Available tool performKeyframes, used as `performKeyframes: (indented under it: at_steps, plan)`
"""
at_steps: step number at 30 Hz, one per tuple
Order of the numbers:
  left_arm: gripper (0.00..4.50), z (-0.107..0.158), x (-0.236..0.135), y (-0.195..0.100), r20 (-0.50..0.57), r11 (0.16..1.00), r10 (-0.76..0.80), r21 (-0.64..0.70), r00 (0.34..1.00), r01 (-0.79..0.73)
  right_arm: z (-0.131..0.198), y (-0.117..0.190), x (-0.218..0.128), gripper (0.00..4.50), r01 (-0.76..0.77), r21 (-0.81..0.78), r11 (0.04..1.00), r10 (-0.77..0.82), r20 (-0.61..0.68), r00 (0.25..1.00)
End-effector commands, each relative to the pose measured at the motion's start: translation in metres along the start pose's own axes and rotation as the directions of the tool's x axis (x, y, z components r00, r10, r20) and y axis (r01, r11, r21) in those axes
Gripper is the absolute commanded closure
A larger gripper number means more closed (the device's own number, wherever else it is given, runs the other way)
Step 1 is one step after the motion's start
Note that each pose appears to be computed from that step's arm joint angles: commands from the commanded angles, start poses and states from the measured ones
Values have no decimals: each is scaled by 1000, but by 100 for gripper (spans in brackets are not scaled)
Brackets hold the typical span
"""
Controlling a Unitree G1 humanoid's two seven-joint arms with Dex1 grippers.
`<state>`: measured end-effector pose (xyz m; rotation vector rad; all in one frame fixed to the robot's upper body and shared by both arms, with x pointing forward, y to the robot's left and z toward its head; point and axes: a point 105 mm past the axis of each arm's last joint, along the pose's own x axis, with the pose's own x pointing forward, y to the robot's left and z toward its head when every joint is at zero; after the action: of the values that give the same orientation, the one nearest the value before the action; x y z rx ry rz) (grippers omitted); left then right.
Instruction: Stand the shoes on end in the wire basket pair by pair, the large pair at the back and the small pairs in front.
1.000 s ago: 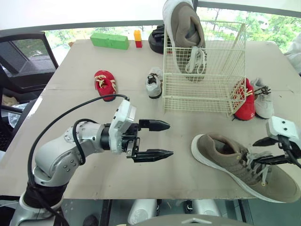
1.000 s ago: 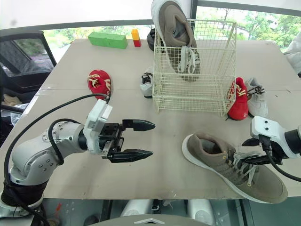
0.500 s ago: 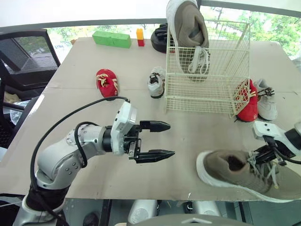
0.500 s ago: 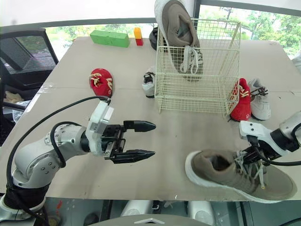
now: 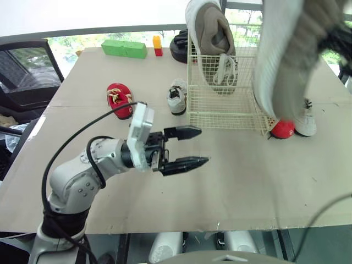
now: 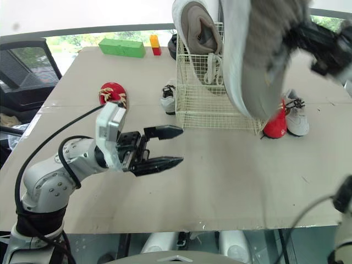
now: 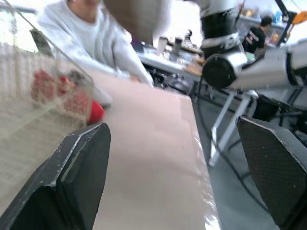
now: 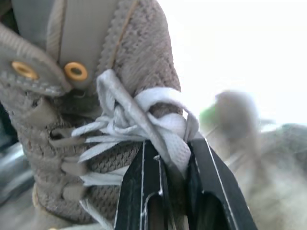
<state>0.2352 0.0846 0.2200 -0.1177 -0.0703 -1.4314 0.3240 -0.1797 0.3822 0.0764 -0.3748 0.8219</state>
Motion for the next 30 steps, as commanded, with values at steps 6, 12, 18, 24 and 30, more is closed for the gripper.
performKeyframes:
  at_steps: [6, 12, 18, 24, 30]
  plan:
    - [0, 22, -1, 19, 104, 989, 107, 92, 989, -117, 27, -75, 59, 447, 489, -106, 866, -423, 366, 829]
    - [0, 29, -8, 21, 133, 971, 185, 129, 974, -203, 35, -77, 72, 447, 466, -36, 884, -406, 436, 803]
    - [0, 34, -15, 27, 185, 946, 262, 147, 947, -290, 2, -91, 63, 447, 536, -201, 820, -440, 378, 814]
    - [0, 44, -21, 35, 263, 917, 318, 159, 911, -367, -85, -101, 42, 447, 531, -244, 812, -493, 200, 846]
    - [0, 49, -22, 40, 296, 908, 327, 165, 897, -385, -126, -108, 20, 447, 558, -65, 828, -549, 110, 828]
